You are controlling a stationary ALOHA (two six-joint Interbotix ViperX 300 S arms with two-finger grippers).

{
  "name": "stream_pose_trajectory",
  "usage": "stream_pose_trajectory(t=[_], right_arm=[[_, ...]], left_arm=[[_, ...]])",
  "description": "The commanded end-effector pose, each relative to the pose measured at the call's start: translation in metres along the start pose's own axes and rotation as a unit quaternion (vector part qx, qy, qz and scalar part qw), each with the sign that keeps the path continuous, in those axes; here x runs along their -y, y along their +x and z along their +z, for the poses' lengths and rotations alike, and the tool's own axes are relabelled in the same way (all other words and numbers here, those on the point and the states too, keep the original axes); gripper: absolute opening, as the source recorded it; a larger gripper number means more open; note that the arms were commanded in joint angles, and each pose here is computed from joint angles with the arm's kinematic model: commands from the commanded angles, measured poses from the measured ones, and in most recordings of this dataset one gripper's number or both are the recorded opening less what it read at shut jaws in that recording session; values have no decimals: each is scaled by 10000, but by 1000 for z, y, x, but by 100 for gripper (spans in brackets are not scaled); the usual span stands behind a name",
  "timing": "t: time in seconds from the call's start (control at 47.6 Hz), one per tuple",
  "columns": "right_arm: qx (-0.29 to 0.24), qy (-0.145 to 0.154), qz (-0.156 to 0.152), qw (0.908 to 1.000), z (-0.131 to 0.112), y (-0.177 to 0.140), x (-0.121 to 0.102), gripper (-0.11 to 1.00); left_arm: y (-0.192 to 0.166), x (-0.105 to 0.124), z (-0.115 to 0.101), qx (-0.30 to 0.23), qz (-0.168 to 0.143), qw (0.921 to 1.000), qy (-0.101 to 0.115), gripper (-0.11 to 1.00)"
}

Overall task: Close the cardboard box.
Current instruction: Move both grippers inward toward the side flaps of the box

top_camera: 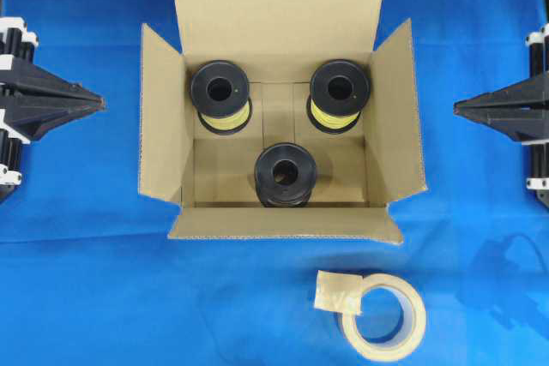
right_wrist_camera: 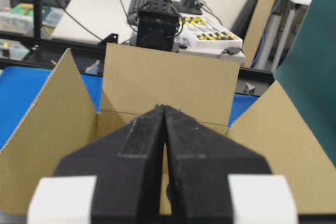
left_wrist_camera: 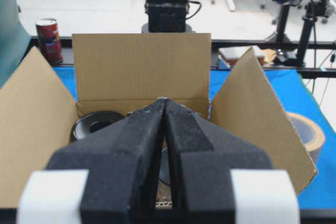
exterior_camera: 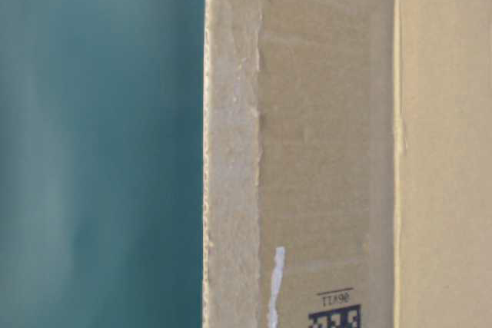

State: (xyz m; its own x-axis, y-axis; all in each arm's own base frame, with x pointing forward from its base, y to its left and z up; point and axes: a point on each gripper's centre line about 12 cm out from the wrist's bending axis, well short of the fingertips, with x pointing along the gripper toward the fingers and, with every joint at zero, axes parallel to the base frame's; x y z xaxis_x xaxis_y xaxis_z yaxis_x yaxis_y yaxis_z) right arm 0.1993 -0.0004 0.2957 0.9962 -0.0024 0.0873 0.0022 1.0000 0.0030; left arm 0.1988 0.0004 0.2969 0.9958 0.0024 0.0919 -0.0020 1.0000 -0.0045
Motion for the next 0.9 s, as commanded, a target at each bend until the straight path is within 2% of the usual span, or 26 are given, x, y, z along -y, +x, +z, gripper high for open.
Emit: stream_pose_trajectory(t=[0.0,0.231,0.588,0.756,0.882], right_arm=[[92,22,-7,10000,7,1,0,0],[-77,30,-10,10000,-5,-2,0,0],[-480,515,-304,9971,-75,-16,7,0],[-816,542,-441,9942,-102,-12,10,0],[-884,522,-484,9935,-111,-6,11,0]], left_arm=[[2,-1,-2,-46,41,9999,-86,0],[-4,-1,-12,7,46,10000,-53,0],[-29,0,-84,-24,9,9999,-142,0],[-30,5,-105,-302,-97,9994,-155,0],[-27,5,-112,-403,-101,9990,-166,0]])
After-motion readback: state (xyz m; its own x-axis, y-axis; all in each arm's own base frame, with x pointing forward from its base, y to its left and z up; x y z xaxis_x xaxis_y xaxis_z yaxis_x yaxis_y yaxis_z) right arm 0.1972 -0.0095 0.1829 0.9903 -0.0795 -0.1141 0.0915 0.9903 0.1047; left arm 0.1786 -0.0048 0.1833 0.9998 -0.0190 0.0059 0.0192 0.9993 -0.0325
